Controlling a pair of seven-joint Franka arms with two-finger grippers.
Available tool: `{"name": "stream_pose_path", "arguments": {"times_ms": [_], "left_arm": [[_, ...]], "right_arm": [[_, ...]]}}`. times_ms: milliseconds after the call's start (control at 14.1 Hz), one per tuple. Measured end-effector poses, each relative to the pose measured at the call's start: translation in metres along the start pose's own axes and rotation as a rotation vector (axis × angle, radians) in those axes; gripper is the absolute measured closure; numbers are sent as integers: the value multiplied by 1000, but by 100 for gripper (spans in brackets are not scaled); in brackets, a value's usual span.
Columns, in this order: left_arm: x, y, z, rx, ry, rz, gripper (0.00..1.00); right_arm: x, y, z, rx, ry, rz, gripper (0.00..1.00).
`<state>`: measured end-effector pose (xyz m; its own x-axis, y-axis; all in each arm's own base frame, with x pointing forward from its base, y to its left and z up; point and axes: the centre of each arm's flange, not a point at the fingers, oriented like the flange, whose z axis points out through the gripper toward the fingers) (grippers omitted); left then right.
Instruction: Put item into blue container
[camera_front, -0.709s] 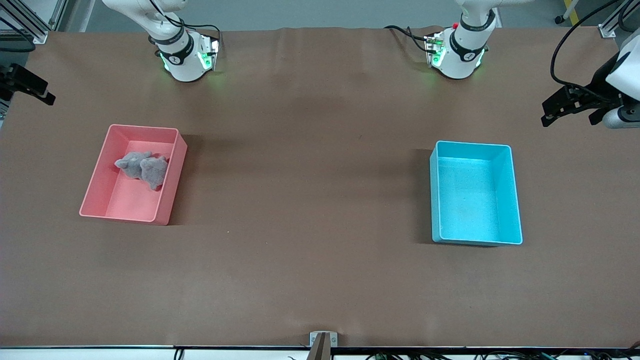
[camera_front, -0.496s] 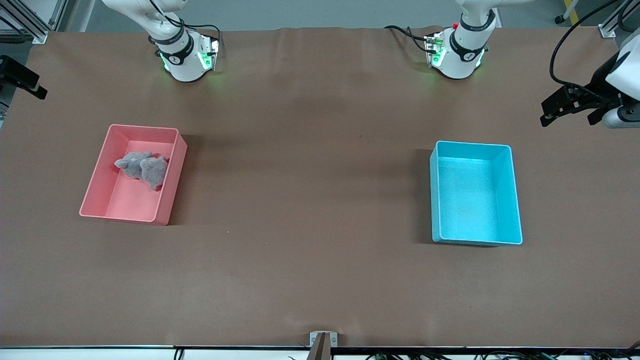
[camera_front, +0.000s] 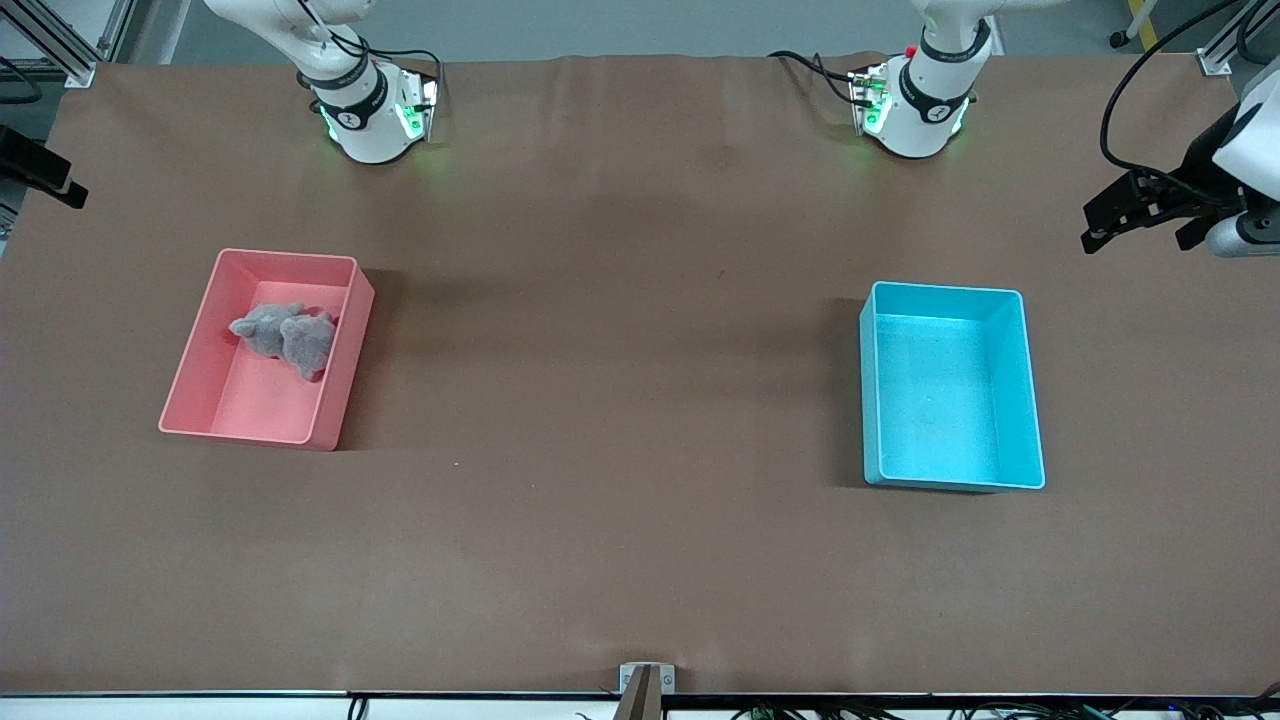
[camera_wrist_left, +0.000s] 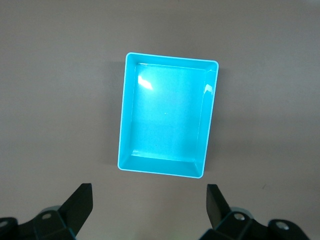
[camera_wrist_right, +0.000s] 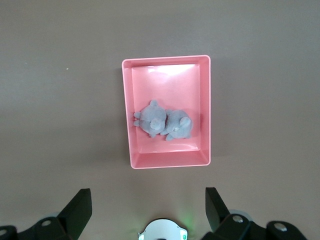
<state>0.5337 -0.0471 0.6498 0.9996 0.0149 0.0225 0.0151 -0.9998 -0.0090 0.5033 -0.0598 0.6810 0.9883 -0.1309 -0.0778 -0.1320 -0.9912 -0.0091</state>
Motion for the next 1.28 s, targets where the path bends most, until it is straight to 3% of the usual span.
{"name": "stream_pose_path", "arguments": {"times_ms": [1276], "left_arm": [[0, 6, 6, 11, -20, 13, 0]], "right_arm": [[-7, 1, 0, 12, 6, -52, 0]]}}
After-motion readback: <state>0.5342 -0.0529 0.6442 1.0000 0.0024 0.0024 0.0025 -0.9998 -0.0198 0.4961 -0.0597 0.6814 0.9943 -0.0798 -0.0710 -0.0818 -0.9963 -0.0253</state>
